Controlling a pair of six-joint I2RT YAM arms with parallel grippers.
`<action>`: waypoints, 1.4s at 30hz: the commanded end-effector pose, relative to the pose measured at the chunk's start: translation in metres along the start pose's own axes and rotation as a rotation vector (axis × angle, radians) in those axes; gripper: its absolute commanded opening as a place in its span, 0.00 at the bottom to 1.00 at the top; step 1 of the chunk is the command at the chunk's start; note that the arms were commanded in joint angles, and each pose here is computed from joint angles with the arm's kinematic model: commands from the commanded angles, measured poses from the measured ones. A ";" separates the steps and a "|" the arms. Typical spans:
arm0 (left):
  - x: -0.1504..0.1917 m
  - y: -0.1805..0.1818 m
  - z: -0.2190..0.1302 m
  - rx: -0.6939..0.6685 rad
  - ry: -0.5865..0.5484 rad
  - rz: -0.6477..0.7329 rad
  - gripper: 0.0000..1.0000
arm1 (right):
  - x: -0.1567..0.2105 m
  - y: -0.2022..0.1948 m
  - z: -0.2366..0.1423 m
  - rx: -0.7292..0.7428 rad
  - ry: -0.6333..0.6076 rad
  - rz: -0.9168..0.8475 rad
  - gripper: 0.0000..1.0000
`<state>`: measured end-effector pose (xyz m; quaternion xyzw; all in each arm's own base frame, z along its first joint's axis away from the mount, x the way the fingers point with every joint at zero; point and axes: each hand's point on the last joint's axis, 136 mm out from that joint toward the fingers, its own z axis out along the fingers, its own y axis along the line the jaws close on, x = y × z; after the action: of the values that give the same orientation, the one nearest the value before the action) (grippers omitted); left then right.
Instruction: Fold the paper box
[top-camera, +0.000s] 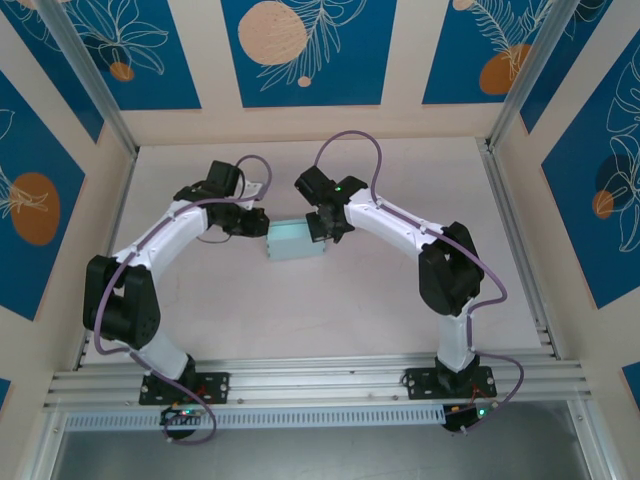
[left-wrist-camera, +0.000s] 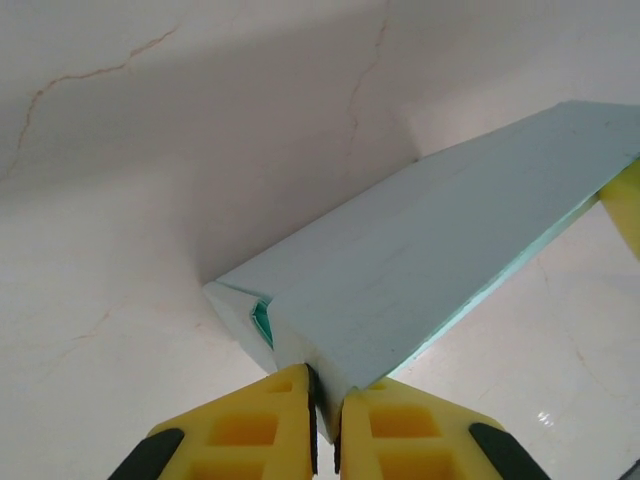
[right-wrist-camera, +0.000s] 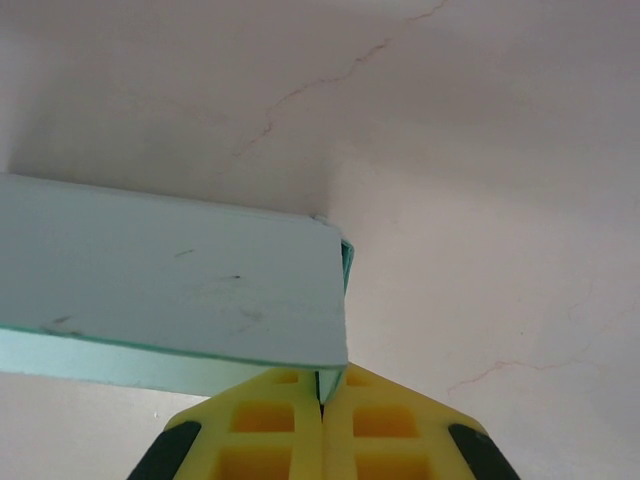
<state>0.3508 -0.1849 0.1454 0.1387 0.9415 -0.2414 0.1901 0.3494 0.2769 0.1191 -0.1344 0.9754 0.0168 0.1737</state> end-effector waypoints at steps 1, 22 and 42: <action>-0.013 -0.027 -0.012 0.163 -0.068 -0.021 0.11 | 0.021 0.009 0.018 -0.009 0.094 -0.041 0.00; 0.028 0.004 0.000 0.032 0.053 -0.029 0.45 | 0.021 0.011 0.020 -0.015 0.093 -0.039 0.00; 0.020 -0.017 -0.001 0.100 0.035 -0.010 0.09 | 0.023 0.014 0.025 -0.023 0.104 -0.045 0.00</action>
<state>0.3294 -0.1777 0.1257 0.1382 0.9474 -0.2428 0.1562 0.3510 0.2827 0.1188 -0.1412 0.9736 0.0210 0.1782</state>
